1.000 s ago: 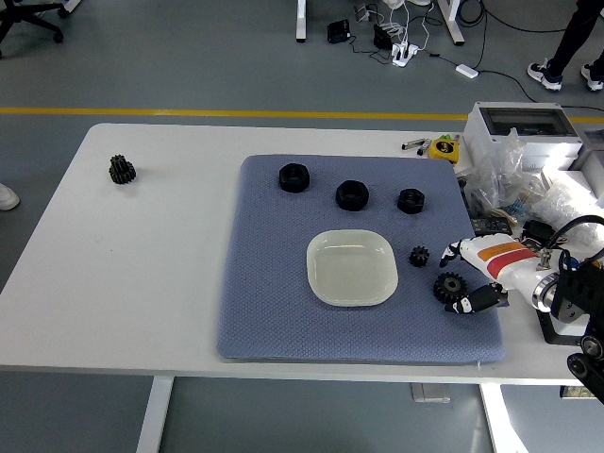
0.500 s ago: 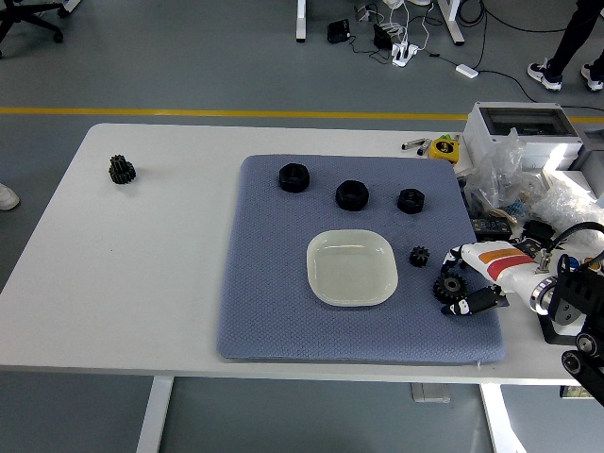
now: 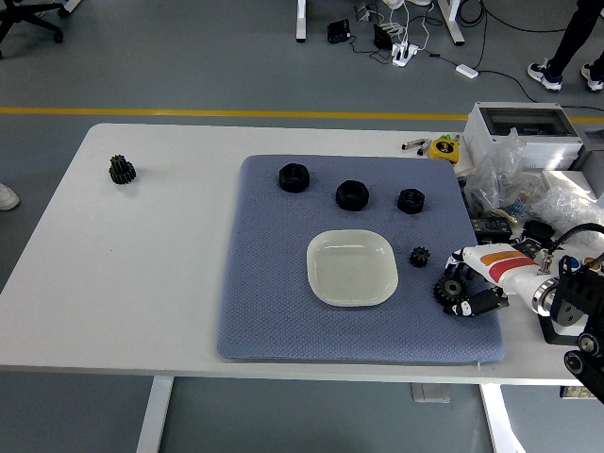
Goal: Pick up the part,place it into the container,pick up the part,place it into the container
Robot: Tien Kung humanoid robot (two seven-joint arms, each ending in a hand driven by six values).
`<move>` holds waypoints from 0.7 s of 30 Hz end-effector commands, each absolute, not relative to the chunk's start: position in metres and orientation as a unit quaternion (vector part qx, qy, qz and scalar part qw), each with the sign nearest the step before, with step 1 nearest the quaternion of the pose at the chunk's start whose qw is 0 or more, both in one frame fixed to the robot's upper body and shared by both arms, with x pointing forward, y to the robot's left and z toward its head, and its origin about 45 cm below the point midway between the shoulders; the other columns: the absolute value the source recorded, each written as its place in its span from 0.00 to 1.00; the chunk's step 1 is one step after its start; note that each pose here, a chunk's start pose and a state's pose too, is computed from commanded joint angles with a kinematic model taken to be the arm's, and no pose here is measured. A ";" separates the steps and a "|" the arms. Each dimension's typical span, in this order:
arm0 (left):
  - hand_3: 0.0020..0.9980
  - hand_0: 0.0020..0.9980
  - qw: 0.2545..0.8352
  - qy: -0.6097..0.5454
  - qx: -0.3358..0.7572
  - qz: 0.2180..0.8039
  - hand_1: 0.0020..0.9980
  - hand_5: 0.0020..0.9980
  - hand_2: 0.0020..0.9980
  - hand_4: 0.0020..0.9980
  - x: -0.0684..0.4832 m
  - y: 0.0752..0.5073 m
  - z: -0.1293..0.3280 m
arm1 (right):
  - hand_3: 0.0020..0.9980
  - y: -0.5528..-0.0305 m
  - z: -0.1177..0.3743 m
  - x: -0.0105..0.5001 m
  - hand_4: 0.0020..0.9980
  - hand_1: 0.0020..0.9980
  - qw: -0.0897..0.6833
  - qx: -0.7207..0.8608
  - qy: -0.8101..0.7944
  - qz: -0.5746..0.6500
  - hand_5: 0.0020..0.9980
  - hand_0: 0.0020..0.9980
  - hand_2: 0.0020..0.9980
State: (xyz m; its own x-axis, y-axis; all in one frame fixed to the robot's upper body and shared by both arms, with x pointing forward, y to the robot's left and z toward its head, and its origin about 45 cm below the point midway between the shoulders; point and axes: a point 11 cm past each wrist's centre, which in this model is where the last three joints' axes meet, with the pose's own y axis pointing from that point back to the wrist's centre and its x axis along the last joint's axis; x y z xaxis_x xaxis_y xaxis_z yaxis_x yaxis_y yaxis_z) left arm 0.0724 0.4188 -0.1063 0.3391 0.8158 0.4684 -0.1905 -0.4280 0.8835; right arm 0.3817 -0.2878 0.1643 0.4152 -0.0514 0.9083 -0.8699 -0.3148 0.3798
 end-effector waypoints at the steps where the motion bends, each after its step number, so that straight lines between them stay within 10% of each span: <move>1: 0.55 0.65 0.480 0.236 0.663 0.524 0.64 0.48 0.61 0.59 0.072 0.419 -0.106 | 0.51 -0.288 0.164 0.382 0.69 0.46 0.482 0.690 -0.334 0.425 0.14 0.41 0.51; 21: 0.55 0.65 0.480 0.235 0.668 0.519 0.64 0.47 0.61 0.59 0.070 0.419 -0.107 | 0.48 -0.271 0.191 0.382 0.69 0.40 0.442 0.688 -0.353 0.454 0.03 0.28 0.44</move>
